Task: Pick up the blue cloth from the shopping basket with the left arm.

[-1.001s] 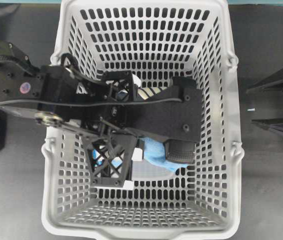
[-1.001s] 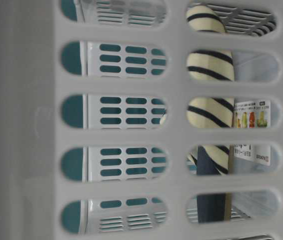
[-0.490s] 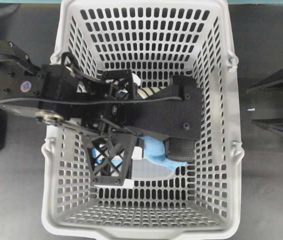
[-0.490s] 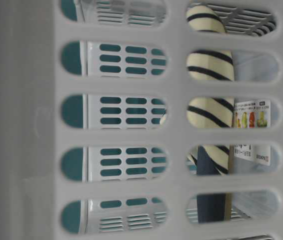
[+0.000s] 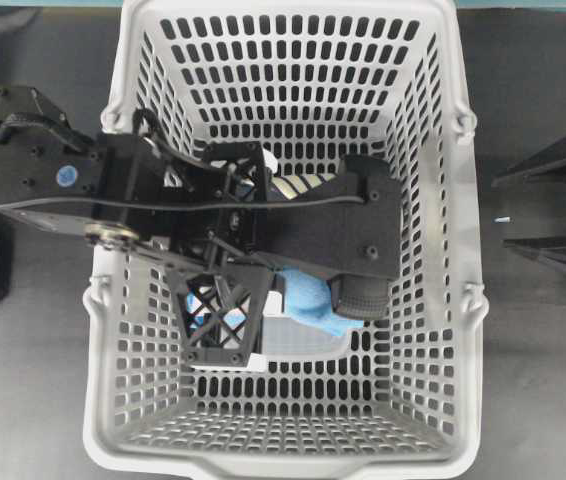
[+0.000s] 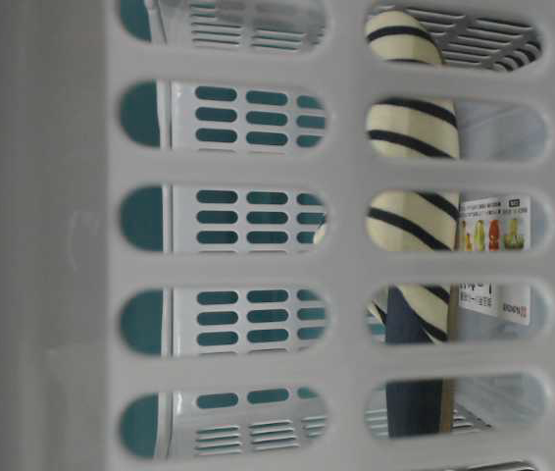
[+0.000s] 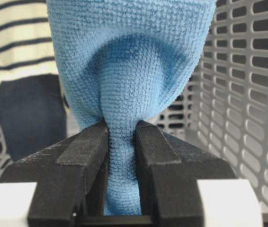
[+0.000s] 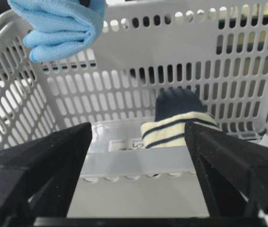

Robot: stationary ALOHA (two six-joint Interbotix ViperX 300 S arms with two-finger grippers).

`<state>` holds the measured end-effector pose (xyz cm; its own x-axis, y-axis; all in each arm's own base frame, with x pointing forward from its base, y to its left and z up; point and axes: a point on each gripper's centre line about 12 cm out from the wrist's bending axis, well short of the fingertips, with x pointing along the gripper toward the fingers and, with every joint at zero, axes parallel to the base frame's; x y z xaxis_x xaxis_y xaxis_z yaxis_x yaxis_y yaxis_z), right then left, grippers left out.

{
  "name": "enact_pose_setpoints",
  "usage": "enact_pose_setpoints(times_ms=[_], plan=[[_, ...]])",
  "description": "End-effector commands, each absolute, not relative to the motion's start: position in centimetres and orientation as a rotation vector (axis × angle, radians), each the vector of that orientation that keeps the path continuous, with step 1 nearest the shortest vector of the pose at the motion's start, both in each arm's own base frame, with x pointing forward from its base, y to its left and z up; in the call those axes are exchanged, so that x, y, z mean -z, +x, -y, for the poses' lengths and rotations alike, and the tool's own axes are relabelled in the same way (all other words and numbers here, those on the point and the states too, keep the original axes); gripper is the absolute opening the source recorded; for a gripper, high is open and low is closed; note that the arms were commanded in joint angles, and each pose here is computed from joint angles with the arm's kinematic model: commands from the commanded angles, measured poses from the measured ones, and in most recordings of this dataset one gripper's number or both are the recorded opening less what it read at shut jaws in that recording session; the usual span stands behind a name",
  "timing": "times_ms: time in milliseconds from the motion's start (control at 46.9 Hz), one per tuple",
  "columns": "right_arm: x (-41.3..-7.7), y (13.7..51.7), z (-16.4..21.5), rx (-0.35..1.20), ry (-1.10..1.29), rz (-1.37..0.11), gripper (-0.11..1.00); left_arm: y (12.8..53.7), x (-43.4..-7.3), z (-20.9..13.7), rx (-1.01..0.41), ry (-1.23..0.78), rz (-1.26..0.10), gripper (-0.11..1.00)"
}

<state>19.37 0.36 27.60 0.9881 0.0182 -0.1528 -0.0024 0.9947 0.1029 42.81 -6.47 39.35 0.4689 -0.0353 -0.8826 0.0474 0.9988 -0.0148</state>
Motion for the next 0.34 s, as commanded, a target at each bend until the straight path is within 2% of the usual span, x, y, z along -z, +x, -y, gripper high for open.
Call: enact_pose_setpoints(times_ms=[0,320], plan=[[-28.00,19.51,-0.33,-0.009,0.108,-0.140,0.76,41.88,-41.23,6.33,0.052,0.009,-1.031,0.14],[-28.00,19.51,-0.33,-0.009,0.104,-0.140,0.76,41.86,-41.26,6.26,0.051,0.010,-1.032,0.14]])
